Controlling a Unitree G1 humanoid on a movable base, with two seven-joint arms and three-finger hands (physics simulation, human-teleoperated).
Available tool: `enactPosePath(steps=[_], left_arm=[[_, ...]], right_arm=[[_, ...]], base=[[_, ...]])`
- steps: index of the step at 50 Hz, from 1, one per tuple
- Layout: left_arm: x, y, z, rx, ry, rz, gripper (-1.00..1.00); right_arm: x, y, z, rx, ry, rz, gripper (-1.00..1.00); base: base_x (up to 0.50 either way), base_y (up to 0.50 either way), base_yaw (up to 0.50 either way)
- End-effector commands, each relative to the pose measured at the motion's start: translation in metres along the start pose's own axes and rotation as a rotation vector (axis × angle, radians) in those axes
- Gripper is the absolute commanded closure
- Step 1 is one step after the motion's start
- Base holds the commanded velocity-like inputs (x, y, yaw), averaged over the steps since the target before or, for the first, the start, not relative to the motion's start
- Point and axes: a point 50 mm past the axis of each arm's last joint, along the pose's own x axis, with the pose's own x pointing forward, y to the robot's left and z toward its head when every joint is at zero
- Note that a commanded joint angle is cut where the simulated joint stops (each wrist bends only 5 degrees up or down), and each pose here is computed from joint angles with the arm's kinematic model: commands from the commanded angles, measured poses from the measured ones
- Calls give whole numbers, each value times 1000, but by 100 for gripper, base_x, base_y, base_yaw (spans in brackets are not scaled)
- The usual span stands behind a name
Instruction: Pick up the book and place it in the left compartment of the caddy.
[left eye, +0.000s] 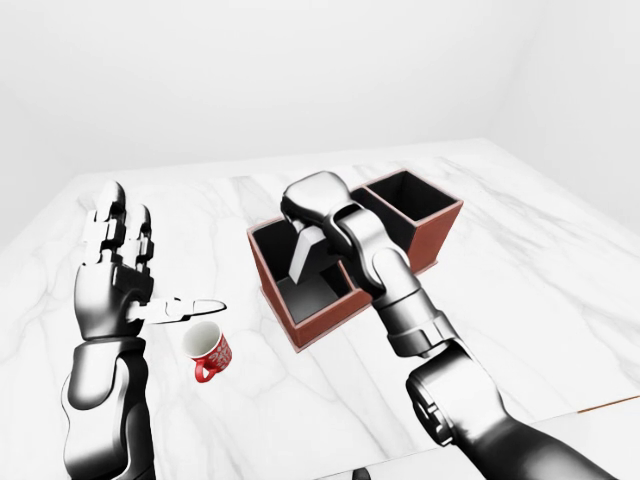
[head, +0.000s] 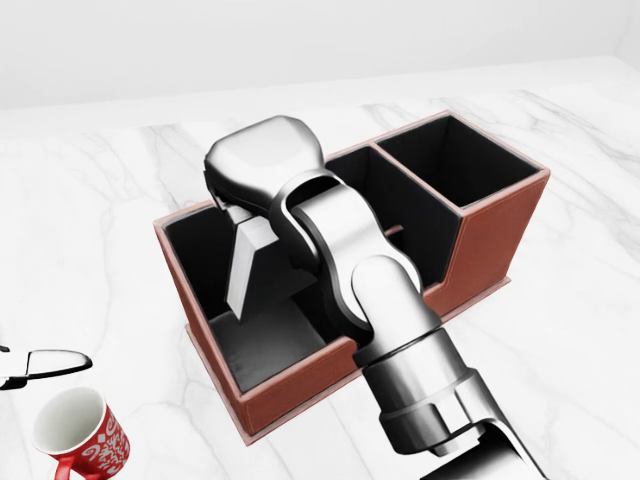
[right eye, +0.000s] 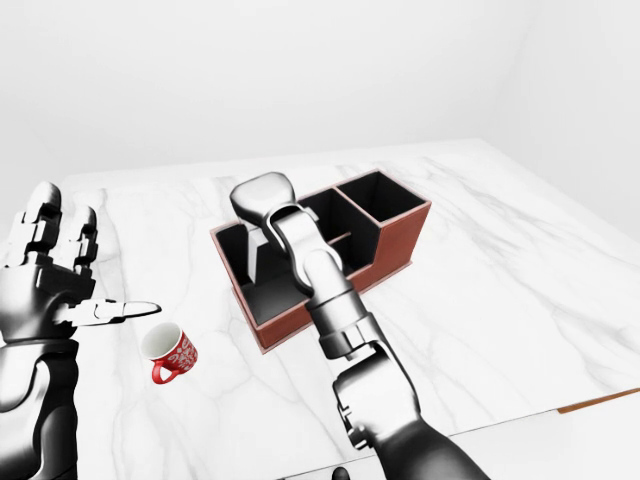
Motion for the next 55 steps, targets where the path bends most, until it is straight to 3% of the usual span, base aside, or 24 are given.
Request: enactPosePath(steps=[1,25,55], left_arm=[[0,0,-1,-3,5,0,-100],[-2,3,-5,-8,21,4,-100],[-3,6,-7,-15,31,12,-100]], right_arm=[[3,8,2,-7,5,-26,100],[9,24,13,12,-21,3,100],[19,64,13,-5,-15,56,100]], base=[[0,0,0],[0,0,0],[0,0,0]])
